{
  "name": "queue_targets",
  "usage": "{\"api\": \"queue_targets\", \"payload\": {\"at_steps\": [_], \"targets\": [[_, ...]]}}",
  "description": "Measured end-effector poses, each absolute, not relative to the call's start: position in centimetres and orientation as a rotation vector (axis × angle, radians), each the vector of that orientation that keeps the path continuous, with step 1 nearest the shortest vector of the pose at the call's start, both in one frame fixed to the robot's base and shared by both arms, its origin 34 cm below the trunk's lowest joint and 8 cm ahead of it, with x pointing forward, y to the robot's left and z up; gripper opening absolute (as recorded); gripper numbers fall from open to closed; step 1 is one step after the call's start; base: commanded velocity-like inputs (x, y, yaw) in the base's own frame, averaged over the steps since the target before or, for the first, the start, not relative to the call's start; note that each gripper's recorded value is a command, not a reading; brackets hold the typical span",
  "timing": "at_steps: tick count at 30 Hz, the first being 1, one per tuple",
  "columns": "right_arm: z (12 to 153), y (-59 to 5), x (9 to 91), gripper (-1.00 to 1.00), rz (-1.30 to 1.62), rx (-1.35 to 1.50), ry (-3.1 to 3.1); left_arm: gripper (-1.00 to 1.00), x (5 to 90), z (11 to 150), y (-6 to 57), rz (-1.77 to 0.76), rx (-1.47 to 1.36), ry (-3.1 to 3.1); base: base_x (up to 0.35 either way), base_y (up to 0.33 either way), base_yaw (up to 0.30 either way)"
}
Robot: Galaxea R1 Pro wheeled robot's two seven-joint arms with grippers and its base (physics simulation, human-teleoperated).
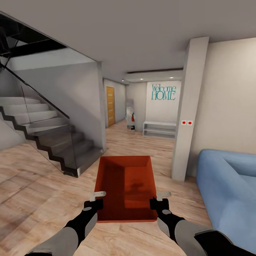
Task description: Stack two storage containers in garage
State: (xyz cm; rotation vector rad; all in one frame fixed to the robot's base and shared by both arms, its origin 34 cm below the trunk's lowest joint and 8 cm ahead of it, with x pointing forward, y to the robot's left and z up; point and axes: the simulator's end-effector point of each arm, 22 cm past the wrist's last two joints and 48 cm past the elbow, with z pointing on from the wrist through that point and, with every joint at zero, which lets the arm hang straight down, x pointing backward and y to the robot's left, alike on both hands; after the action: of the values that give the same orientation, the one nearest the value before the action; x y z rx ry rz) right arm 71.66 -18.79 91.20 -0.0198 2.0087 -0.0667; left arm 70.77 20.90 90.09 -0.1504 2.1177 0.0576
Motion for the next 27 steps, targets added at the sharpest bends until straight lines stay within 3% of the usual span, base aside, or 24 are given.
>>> {"api": "queue_targets", "payload": {"at_steps": [27], "targets": [[91.16, -18.8, 71.63, -1.0, -0.065, -0.018, 2.009, -1.0, 70.77, 90.09, 20.89, 0.058, -0.149, 2.118, 0.319, 0.0, 0.0]]}}
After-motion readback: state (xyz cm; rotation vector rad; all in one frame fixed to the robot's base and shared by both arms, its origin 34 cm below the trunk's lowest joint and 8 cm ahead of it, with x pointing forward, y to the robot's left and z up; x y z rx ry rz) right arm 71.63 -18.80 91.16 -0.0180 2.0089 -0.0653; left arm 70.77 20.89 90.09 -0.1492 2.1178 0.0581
